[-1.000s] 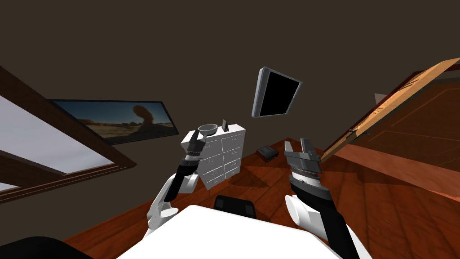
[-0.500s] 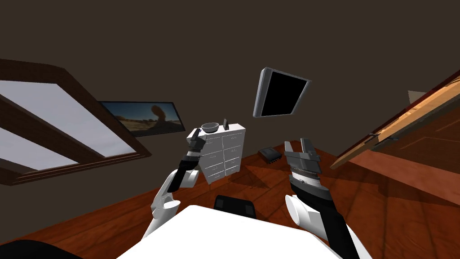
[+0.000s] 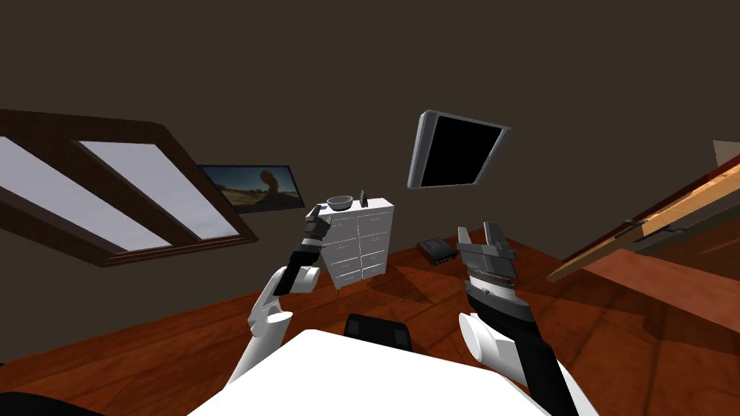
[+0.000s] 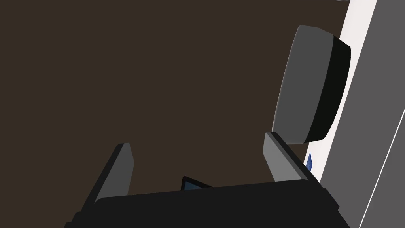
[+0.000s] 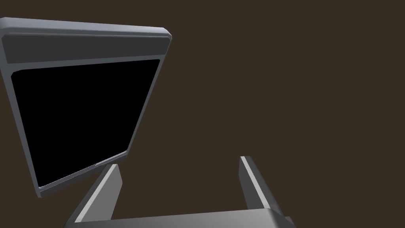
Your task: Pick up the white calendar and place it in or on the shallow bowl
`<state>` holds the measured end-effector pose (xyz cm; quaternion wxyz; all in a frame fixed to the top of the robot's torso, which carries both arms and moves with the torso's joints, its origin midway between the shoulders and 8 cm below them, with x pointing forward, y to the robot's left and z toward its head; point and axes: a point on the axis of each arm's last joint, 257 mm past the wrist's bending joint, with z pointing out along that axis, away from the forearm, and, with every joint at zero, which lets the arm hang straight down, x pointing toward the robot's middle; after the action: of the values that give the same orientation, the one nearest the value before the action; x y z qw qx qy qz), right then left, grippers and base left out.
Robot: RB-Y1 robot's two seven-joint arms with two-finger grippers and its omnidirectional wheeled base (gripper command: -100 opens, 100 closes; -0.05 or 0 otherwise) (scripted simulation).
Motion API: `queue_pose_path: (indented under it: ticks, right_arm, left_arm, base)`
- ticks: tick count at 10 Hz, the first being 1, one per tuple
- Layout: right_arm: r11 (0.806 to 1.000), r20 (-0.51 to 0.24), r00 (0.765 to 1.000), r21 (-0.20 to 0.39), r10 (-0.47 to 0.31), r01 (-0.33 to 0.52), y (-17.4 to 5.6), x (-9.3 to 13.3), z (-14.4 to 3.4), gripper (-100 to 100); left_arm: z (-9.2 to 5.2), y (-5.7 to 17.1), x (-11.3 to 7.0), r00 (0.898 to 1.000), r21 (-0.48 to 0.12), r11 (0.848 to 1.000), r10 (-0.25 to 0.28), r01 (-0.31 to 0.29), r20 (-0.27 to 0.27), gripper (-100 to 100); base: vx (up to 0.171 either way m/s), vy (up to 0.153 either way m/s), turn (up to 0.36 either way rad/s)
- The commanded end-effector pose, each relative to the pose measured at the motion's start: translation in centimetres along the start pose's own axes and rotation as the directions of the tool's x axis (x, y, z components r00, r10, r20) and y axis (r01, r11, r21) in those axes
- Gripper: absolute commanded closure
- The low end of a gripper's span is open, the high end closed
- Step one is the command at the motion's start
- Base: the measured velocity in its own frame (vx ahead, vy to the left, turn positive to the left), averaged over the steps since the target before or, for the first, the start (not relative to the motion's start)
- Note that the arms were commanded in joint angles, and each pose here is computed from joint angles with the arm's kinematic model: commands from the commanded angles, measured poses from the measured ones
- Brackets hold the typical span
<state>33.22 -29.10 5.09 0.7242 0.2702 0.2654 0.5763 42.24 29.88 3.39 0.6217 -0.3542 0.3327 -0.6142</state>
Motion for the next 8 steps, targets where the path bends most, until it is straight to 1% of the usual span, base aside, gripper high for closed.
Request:
queue_pose_path:
  ticks: [1,2,3,4,5,6,7,8]
  right_arm:
    - [1.000,0.000,1.000,0.000,0.000,0.000,0.0,0.0,0.0,0]
    - [1.000,0.000,1.000,0.000,0.000,0.000,0.0,0.0,0.0,0]
    - [1.000,0.000,1.000,0.000,0.000,0.000,0.0,0.0,0.0,0]
    - [1.000,0.000,1.000,0.000,0.000,0.000,0.0,0.0,0.0,0]
    - [1.000,0.000,1.000,0.000,0.000,0.000,0.0,0.0,0.0,0]
    - [1.000,0.000,1.000,0.000,0.000,0.000,0.0,0.0,0.0,0]
    - [1.000,0.000,1.000,0.000,0.000,0.000,0.0,0.0,0.0,0]
    - [1.000,0.000,1.000,0.000,0.000,0.000,0.0,0.0,0.0,0]
  left_arm:
    - [0.7,0.6,-0.9,0.999,-0.025,0.999,-0.037,0.038,0.026,-100]
    - [0.7,0.9,-1.0,0.999,-0.035,0.999,-0.037,0.038,0.030,-100]
    - [1.3,1.2,-1.8,0.996,-0.045,0.996,-0.073,0.075,0.052,-100]
    - [1.3,1.5,-1.9,0.996,-0.060,0.995,-0.072,0.076,0.059,-100]
    - [2.0,1.8,-2.8,0.990,-0.067,0.991,-0.110,0.116,0.083,-100]
    - [1.9,2.2,-2.9,0.990,-0.082,0.990,-0.110,0.117,0.090,-100]
    - [2.6,2.5,-3.8,0.982,-0.089,0.983,-0.150,0.160,0.117,-100]
    - [2.5,2.8,-3.9,0.981,-0.101,0.982,-0.149,0.162,0.123,-100]
  base:
    - [-0.085,-0.117,0.159]
    - [-0.073,-0.103,0.088]
    - [-0.070,-0.101,0.142]
    - [-0.065,-0.091,0.093]
    - [-0.071,-0.108,0.171]
    - [-0.046,-0.099,0.069]
    - [-0.068,-0.114,0.103]
    - [-0.068,-0.104,0.086]
